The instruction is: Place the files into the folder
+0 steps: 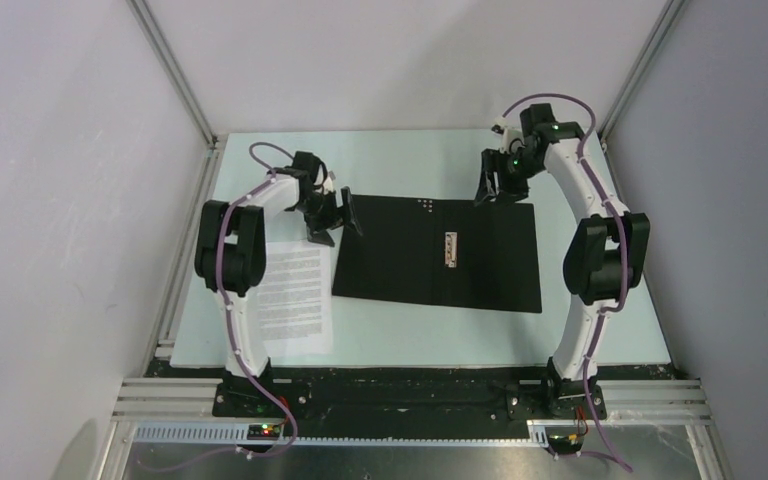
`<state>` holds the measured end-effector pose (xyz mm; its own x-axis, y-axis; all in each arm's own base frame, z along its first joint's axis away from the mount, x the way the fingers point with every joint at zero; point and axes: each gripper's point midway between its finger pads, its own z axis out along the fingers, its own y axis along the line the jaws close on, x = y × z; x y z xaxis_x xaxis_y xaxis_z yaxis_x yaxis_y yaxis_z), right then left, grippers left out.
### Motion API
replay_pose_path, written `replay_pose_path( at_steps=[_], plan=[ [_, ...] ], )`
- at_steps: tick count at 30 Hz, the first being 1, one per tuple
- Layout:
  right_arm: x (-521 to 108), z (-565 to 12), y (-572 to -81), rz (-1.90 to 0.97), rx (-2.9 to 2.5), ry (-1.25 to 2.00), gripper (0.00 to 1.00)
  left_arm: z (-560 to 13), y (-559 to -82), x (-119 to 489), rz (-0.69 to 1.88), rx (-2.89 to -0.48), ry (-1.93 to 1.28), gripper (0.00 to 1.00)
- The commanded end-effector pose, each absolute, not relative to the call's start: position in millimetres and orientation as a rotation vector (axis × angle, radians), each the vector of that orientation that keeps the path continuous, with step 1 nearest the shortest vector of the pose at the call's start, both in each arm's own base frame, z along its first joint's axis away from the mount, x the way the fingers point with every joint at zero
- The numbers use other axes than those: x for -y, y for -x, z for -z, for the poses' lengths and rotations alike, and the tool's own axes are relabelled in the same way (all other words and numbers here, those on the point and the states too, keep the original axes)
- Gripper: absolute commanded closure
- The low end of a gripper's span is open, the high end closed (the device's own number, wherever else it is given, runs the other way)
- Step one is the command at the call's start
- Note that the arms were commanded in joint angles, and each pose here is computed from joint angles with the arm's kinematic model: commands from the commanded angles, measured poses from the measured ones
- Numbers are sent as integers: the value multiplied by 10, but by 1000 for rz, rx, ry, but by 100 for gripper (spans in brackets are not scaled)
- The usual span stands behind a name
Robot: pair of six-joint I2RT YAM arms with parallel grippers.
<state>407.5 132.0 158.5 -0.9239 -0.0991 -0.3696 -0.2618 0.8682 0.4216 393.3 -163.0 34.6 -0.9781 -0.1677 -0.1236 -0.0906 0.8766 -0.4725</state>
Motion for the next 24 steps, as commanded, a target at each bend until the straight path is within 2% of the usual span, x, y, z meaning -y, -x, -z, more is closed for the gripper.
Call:
replay_pose_path(
  at_steps=[1,6,11,14,17,20,22,24],
  plan=[
    [-1194,-1762,-4094,-648,-2640,225,40,-372,-3659,1706,723,-2907,58,11],
    [-1283,-1632,-3909,-638,-2651,255,44,-417,-3300,1876,719,-2930,-63,13],
    [-1340,-1393,-3664,-660,-2715,220,59,-503,-2868,2149,717,-2915,-250,12],
    [-1312,-1324,-3571,-645,-2737,204,65,-502,-2613,2283,707,-2907,-384,12],
    [-1297,-1309,-3525,-644,-2746,222,72,-582,-2573,2249,642,-2867,-414,11],
    [-1300,-1260,-3512,-618,-2751,281,91,-668,-2694,1996,501,-2821,-381,8],
    [-1321,-1218,-3497,-600,-2751,365,97,-819,-2804,1852,462,-2778,-355,6],
    [-1365,-1155,-3460,-575,-2757,468,96,-1010,-2951,1777,445,-2715,-338,5]
  ],
)
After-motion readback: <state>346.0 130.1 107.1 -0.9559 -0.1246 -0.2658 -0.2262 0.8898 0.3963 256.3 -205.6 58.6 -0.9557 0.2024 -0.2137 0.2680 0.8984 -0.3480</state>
